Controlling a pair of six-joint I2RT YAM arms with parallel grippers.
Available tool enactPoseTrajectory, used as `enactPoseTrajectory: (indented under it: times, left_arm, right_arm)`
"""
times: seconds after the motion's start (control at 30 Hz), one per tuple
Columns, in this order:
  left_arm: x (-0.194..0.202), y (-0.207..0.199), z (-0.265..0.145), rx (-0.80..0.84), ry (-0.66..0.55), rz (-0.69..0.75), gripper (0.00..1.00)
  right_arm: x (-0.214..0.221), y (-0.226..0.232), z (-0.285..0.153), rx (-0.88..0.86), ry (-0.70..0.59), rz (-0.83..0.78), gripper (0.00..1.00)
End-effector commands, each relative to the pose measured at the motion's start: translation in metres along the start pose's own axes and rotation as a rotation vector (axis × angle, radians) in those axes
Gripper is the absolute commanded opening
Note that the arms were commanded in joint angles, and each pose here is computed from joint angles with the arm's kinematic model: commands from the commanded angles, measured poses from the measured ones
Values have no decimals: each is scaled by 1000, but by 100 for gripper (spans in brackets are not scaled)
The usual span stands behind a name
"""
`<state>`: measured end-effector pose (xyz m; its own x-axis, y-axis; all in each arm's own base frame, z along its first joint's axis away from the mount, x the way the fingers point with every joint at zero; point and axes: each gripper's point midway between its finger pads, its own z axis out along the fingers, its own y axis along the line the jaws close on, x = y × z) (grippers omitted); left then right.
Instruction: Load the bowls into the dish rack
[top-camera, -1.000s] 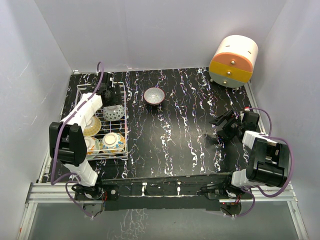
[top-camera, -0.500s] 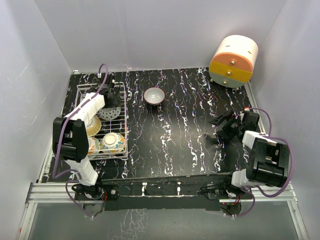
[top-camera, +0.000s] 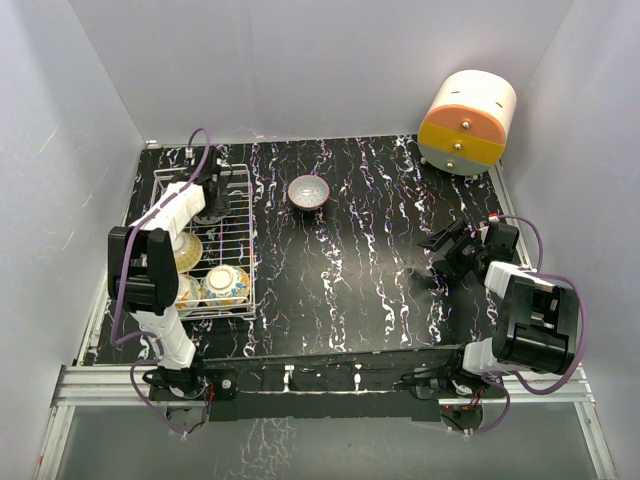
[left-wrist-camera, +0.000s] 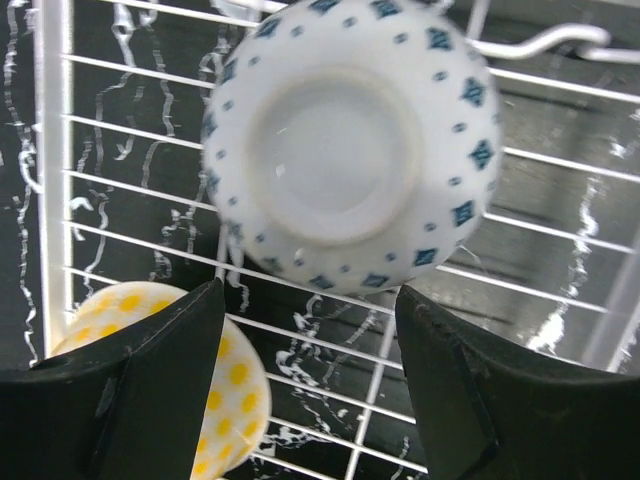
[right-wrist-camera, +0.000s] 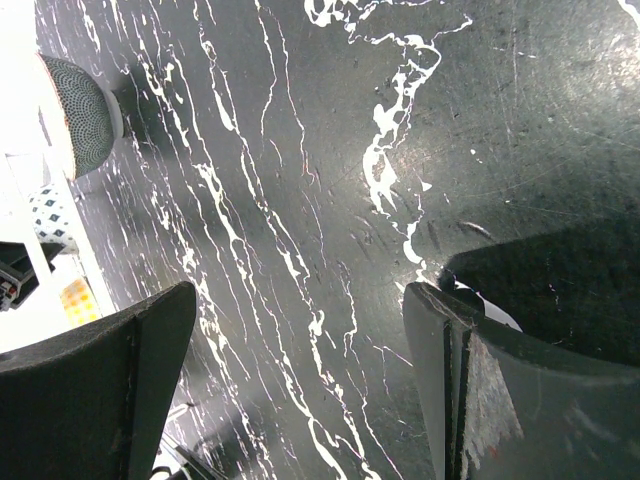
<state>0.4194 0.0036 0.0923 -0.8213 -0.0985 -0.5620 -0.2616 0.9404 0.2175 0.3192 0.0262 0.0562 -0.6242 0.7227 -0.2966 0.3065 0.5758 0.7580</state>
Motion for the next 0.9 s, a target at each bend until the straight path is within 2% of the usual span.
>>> enactPoseTrajectory:
  times: [0.0, 0.2, 0.3, 0.43, 0.87]
  left_arm:
    - [-18, 35, -3, -60, -24, -62, 67]
    - [-34, 37, -23, -13, -87, -124, 67]
    - [-50, 27, -47, 79, -158, -169, 66]
    - [-66, 19, -70, 112, -237, -181, 66]
    - [-94, 15, -38, 58, -371, -246, 64]
  right_arm:
    - [-6, 9, 1, -44, -23, -34, 87]
    - [-7, 9, 2, -44, -26, -35, 87]
    - [-7, 9, 3, -46, -24, -30, 87]
    - [-7, 9, 3, -48, -23, -28, 87]
    - [-8, 8, 3, -37, -24, -36, 87]
